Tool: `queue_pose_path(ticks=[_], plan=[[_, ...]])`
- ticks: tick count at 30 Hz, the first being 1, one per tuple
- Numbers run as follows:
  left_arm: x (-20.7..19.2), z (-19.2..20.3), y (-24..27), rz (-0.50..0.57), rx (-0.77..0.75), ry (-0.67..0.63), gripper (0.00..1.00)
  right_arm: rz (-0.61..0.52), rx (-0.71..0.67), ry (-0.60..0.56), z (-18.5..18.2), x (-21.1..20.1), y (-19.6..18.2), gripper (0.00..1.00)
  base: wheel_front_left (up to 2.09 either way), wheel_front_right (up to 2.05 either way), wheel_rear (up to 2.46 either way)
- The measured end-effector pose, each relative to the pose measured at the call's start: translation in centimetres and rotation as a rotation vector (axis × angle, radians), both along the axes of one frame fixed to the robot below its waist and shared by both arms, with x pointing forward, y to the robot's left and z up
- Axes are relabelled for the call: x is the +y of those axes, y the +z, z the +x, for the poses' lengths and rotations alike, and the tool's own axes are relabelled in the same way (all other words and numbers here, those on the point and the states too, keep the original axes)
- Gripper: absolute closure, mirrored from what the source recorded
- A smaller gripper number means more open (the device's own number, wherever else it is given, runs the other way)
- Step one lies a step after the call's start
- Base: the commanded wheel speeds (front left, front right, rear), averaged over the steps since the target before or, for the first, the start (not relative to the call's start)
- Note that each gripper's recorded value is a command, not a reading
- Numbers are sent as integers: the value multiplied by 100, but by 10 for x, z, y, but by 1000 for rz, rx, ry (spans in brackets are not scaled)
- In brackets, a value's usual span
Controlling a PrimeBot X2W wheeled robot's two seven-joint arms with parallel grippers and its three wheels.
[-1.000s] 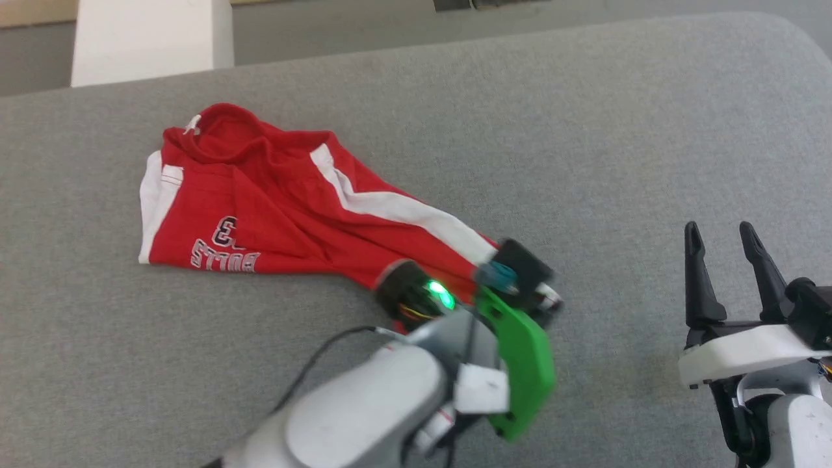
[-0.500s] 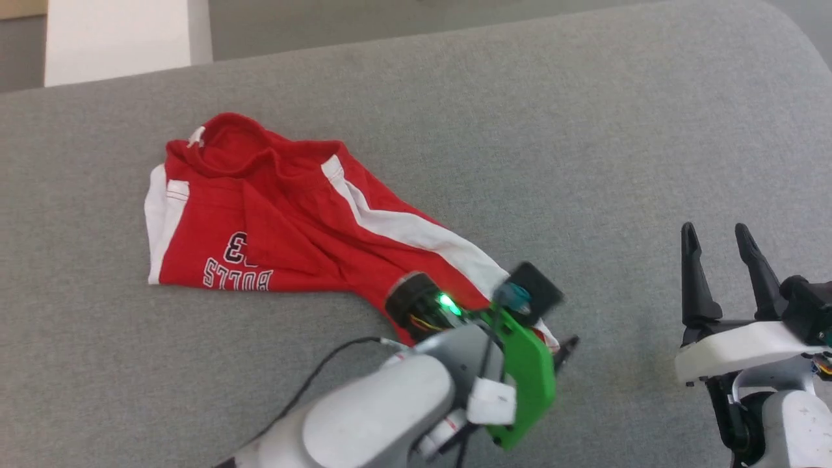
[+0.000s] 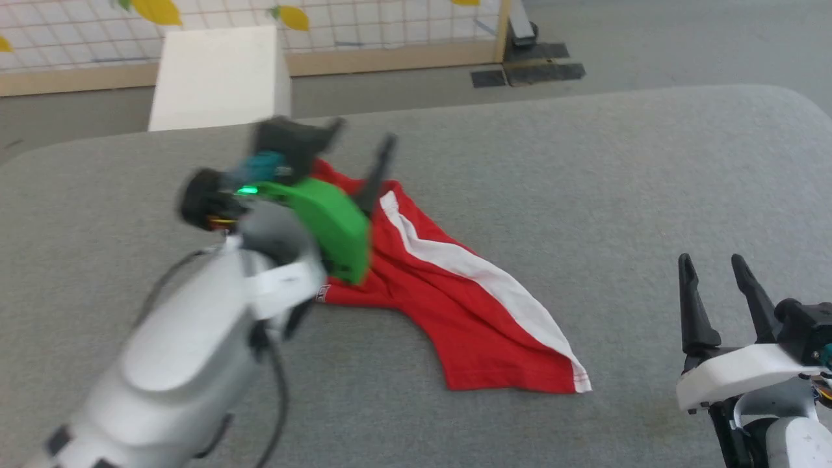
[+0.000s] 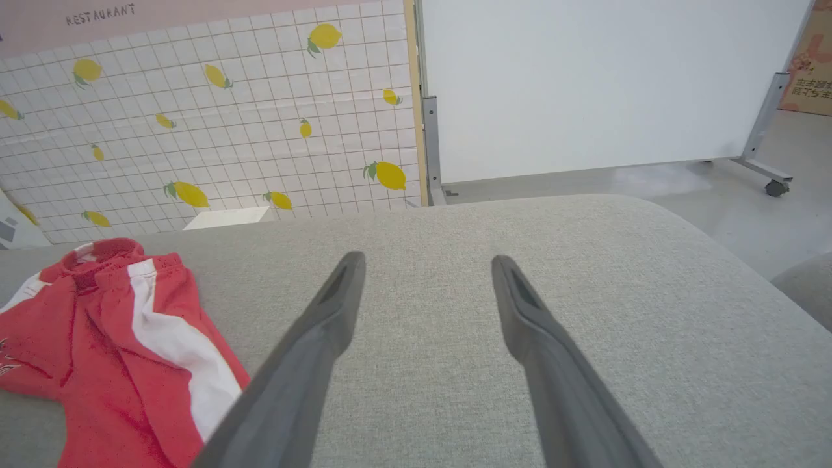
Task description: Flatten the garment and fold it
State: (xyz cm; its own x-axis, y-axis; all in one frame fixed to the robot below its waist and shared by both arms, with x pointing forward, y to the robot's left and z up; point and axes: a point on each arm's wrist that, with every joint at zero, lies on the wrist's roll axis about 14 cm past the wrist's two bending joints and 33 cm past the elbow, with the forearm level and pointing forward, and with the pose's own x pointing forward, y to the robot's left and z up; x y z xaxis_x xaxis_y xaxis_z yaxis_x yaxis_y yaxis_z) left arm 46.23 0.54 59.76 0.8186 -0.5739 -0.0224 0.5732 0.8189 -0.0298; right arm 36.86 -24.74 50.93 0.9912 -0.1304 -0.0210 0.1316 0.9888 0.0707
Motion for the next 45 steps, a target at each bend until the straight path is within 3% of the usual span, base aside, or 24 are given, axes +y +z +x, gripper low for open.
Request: queue_pose_path(ticks=[5,12,19,26,30,34,39,45], plan=[[98,1,9,-20,-99,270,0,12,-13,74,4,24,6,0,0,0,0],[164,-48,-29,32,-117,438,0,27,-5,138,6,46,7,0,0,0,0],[165,-87,-52,29,-104,455,0,38,23,183,7,61,1,0,0,0,0],[160,-94,-56,8,-95,443,0,28,127,296,17,89,-15,0,0,0,0],[164,-90,-55,-3,-99,464,0,-13,255,430,33,120,-29,0,0,0,0],[171,-90,-58,-13,-91,499,0,-73,552,523,38,132,-72,0,0,0,0],[188,-95,-72,4,-51,561,0,-141,828,595,44,141,-102,0,0,0,0],[205,-101,-81,16,-26,630,0,-170,1017,638,43,149,-127,0,0,0,0]])
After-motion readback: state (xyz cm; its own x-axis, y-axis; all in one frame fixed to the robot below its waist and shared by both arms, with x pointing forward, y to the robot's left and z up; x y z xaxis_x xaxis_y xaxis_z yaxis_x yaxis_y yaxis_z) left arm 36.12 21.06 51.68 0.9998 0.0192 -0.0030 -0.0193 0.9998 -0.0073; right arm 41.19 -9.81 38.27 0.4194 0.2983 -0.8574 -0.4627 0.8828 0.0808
